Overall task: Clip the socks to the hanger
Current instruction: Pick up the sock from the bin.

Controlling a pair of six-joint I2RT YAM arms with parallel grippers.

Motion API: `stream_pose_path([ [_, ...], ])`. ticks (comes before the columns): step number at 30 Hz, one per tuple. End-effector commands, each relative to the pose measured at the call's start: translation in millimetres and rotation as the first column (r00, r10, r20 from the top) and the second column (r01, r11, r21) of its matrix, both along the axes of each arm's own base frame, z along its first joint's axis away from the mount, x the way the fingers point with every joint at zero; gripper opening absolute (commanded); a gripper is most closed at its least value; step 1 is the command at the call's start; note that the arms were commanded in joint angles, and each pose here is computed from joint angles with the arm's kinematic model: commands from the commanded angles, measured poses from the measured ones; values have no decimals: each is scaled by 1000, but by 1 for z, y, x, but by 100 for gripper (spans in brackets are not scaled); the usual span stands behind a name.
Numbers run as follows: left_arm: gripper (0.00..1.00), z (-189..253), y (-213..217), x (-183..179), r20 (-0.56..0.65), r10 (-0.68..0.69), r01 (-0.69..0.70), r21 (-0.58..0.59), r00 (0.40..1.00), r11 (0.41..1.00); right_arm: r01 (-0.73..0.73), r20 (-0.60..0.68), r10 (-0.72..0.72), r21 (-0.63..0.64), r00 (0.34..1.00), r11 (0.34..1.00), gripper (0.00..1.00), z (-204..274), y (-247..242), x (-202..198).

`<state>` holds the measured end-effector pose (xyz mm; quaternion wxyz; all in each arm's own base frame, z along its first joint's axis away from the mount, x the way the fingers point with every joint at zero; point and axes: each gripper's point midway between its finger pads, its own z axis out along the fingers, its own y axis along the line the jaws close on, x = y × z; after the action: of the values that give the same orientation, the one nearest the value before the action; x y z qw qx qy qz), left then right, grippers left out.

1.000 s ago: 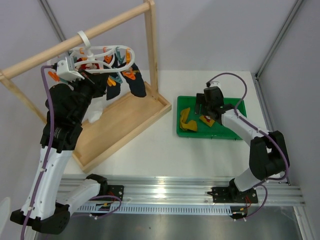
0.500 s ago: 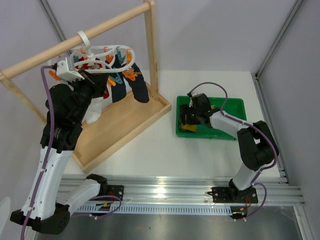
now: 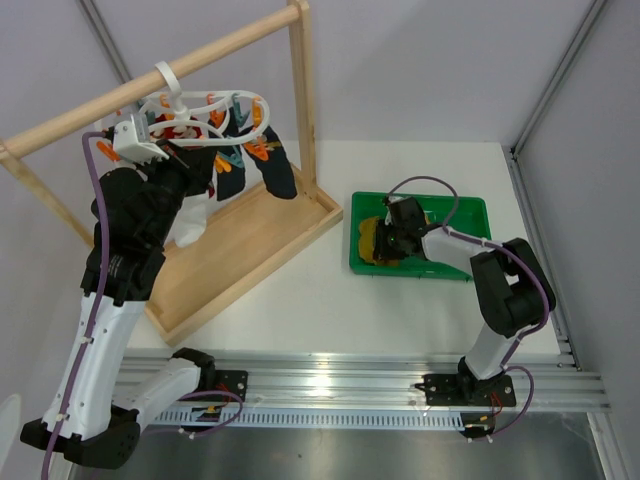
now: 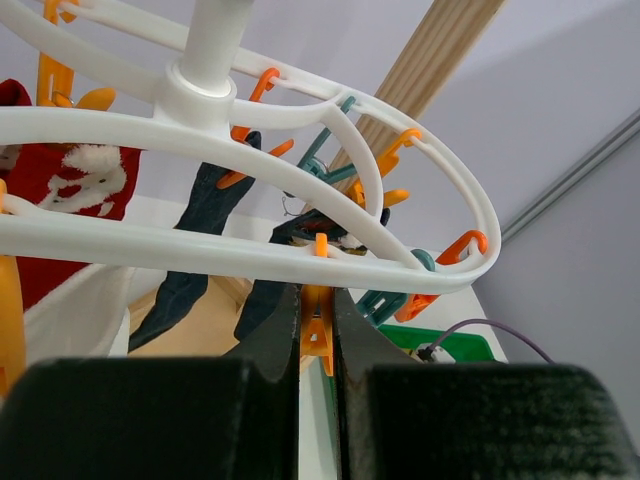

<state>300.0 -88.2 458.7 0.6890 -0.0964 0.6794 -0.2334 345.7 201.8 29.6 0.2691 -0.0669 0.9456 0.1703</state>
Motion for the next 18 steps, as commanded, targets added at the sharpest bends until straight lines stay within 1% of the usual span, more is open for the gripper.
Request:
stream_pose_path([
  [1, 8, -7, 1, 0, -16, 7, -7, 16, 1000, 1000, 13, 53, -13, -8, 999, 1000, 21, 11, -2, 14],
  [4, 8, -6, 1, 0, -15, 7, -7, 15, 1000, 1000, 3, 135, -2, -3, 991, 1000, 0, 42, -1, 20],
  [5, 8, -6, 1, 0, -13, 7, -7, 13, 1000, 1000, -5, 188, 1, 17, 982, 1000, 0, 65, 1, 24],
  [8, 7, -5, 1, 0, -12, 4, -4, 13, 1000, 1000, -44, 274, 30, 45, 961, 998, 0, 108, 9, 23],
  [9, 7, -4, 1, -1, -10, 4, -4, 13, 1000, 1000, -67, 323, 42, 65, 945, 996, 0, 132, 13, 19],
  [11, 7, -6, 1, 0, -13, 7, -7, 13, 1000, 1000, -133, 382, 98, 65, 919, 989, 0, 159, 28, 9],
  [12, 7, -7, 1, 0, -15, 7, -7, 14, 1000, 1000, -155, 430, 111, 68, 896, 986, 0, 182, 33, 4],
  [13, 7, -9, 1, 1, -21, 5, -5, 14, 1000, 1000, -190, 455, 147, 50, 878, 980, 0, 191, 39, -2],
  [14, 7, -6, 1, 0, -12, 5, -5, 12, 1000, 1000, -247, 477, 197, 44, 856, 968, 0, 201, 56, -14],
  [15, 6, -5, 0, -1, -11, 2, -2, 11, 1000, 1000, -280, 503, 221, 45, 835, 959, 0, 216, 65, -22],
  [16, 6, -3, 1, -2, -5, 2, -2, 8, 1000, 1000, -315, 509, 249, 47, 824, 948, 0, 220, 74, -29],
  [18, 6, -4, 1, -1, -9, 2, -2, 9, 1000, 1000, -445, 503, 353, 73, 789, 892, 0, 228, 107, -57],
])
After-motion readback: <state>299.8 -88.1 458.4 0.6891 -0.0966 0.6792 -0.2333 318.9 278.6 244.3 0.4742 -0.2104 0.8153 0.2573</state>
